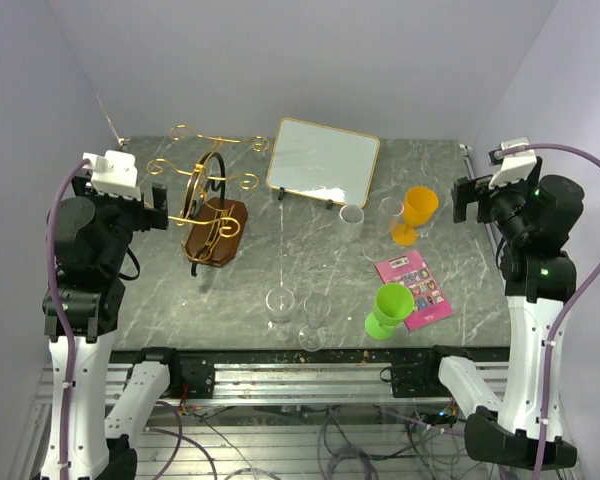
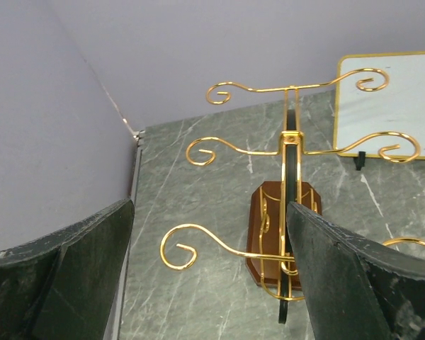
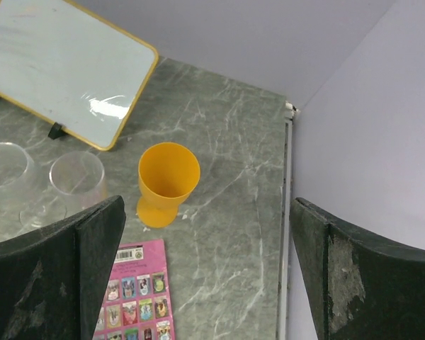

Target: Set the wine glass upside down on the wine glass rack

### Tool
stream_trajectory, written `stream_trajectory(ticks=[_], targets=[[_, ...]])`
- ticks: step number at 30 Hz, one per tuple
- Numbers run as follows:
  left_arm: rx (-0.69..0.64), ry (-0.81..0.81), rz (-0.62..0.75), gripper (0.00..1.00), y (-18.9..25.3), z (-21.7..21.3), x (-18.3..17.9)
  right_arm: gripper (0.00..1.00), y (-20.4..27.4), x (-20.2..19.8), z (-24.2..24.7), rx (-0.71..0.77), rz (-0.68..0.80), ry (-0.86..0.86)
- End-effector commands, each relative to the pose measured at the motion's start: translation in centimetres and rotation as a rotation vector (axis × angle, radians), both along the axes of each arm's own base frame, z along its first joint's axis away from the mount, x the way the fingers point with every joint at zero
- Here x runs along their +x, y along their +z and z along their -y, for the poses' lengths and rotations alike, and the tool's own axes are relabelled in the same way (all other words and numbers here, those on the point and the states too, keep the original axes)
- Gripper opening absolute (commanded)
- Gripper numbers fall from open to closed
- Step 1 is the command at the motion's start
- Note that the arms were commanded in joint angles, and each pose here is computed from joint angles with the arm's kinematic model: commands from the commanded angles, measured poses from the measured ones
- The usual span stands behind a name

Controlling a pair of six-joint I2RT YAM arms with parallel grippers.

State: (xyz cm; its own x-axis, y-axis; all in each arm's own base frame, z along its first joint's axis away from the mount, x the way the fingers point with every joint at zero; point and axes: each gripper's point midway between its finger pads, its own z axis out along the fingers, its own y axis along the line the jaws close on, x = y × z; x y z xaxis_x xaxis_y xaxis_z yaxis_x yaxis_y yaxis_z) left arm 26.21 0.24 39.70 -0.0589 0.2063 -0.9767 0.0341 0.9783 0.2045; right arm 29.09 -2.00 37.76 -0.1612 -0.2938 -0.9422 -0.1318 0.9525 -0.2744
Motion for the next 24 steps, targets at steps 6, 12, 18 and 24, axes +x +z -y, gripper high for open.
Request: stream_trajectory(ticks=[6,12,18,24], targets=[[0.008,-0.181,-0.042,0.99,0.1,2.9,0.5,0.98,-0.6,-0.6,-3.1,-0.066,-0.072,0.238],[0.004,-0.250,-0.129,0.99,-1.7,4.1,1.4,0.96,-2.9,-0.3,-4.5,-0.053,-0.177,0.352],[-0.012,-0.280,-0.192,0.99,-3.4,4.7,2.5,0.93,-5.4,1.0,-5.5,0.004,-0.257,0.404],[-0.016,-0.291,-0.204,0.99,-3.9,4.9,3.0,0.83,-8.8,4.6,-7.4,0.015,-0.372,0.316]])
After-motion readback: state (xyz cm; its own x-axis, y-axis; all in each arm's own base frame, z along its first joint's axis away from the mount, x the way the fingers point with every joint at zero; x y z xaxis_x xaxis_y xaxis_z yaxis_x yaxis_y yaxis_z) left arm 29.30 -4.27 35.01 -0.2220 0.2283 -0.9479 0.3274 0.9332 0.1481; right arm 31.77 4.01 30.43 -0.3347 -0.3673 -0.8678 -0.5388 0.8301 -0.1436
